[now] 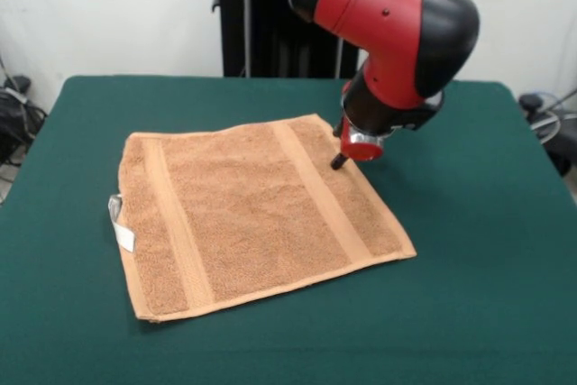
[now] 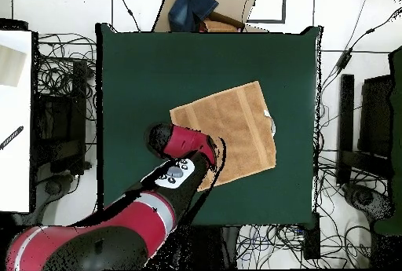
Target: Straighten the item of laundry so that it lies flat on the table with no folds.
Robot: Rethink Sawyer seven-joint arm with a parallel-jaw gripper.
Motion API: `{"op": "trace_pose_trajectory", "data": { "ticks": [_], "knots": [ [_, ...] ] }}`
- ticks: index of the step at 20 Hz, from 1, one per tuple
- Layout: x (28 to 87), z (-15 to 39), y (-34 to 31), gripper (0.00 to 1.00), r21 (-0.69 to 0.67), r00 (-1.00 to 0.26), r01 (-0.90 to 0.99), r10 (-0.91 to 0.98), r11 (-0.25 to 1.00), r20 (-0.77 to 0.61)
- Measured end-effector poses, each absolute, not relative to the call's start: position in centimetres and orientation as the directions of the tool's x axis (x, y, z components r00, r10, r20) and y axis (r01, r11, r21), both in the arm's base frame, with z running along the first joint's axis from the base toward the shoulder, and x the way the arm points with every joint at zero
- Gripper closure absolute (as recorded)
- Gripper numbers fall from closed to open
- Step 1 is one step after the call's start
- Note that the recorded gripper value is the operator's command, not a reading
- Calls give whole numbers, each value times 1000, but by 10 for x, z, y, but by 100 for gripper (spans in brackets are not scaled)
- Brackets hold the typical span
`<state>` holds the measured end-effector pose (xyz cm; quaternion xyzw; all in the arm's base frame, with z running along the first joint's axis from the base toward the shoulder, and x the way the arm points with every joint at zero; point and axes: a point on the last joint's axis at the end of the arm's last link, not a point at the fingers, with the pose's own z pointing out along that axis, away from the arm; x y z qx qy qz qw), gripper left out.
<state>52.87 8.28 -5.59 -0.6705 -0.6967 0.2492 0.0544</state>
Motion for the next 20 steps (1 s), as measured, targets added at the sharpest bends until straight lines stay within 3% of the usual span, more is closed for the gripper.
{"op": "trace_pose_trajectory", "data": {
  "ticks": [20],
  "knots": [
    [541, -38, 136, 0, -367, -116, 930, 965, 22, -236]
  ]
}}
